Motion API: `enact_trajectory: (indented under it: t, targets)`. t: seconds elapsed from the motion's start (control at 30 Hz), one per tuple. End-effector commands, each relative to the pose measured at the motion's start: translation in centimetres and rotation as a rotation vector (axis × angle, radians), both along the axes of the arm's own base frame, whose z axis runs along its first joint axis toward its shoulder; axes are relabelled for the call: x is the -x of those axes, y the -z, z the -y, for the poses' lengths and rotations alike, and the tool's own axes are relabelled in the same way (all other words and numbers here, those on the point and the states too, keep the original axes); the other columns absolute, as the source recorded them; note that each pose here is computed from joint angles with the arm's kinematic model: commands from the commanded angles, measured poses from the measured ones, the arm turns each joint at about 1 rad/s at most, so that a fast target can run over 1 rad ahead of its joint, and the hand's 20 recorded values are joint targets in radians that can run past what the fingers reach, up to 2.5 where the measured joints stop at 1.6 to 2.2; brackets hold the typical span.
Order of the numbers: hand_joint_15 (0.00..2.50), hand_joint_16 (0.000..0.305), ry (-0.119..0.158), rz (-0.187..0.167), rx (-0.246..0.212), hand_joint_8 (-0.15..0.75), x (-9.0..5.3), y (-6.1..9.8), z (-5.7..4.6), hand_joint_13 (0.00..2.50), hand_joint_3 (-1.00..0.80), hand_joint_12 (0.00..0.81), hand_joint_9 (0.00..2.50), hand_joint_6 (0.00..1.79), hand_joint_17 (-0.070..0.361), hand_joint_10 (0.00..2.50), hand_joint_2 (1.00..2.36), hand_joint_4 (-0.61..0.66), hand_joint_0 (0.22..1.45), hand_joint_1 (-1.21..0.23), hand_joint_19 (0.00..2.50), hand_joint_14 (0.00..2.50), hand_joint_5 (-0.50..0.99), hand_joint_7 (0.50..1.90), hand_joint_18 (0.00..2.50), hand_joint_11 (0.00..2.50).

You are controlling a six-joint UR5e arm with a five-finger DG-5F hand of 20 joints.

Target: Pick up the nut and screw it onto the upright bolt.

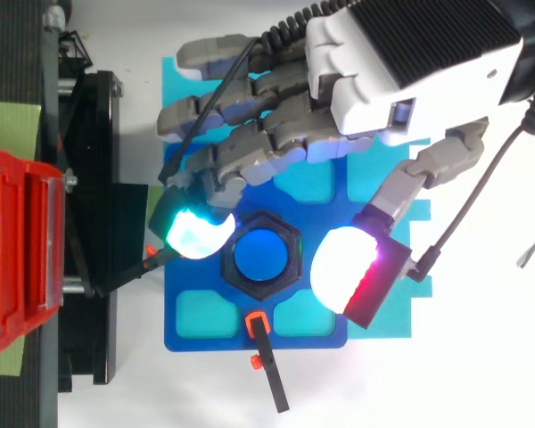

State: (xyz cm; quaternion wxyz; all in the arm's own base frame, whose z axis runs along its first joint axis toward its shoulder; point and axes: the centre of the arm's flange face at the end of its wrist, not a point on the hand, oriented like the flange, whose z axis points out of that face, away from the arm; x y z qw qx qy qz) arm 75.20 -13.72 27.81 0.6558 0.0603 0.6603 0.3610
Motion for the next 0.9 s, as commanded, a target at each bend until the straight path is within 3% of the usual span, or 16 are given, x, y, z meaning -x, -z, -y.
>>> enact_trajectory:
  t: [0.0,0.1,0.27,0.53,0.87]
  targets:
    - [0.00,0.032,-0.015,0.009,0.000,0.199,-0.5,0.9,-0.6,0.13,-0.50,0.283,0.33,0.50,0.071,0.00,1.00,0.14,0.48,-0.16,0.00,0.00,-0.19,0.62,0.00,0.00]
    - [0.00,0.031,-0.021,0.024,0.002,0.199,-0.7,0.8,-0.9,0.13,-0.50,0.283,0.33,0.50,0.071,0.00,1.00,0.14,0.48,-0.17,0.00,0.00,-0.19,0.62,0.00,0.00]
    - [0.00,0.031,-0.022,-0.001,-0.002,0.200,-0.6,1.1,-1.5,0.14,-0.50,0.282,0.33,0.50,0.070,0.00,1.00,0.14,0.48,-0.17,0.00,0.00,-0.19,0.62,0.00,0.00]
    - [0.00,0.031,-0.013,-0.018,-0.009,0.200,-1.0,2.9,-1.5,0.14,-0.50,0.282,0.33,0.50,0.070,0.00,1.00,0.14,0.48,-0.18,0.00,0.00,-0.19,0.62,0.00,0.00]
    - [0.00,0.031,-0.020,-0.009,-0.016,0.208,-1.1,2.7,-1.5,0.15,-0.50,0.278,0.32,0.50,0.069,0.00,1.00,0.15,0.48,-0.18,0.00,0.00,-0.18,0.68,0.00,0.00]
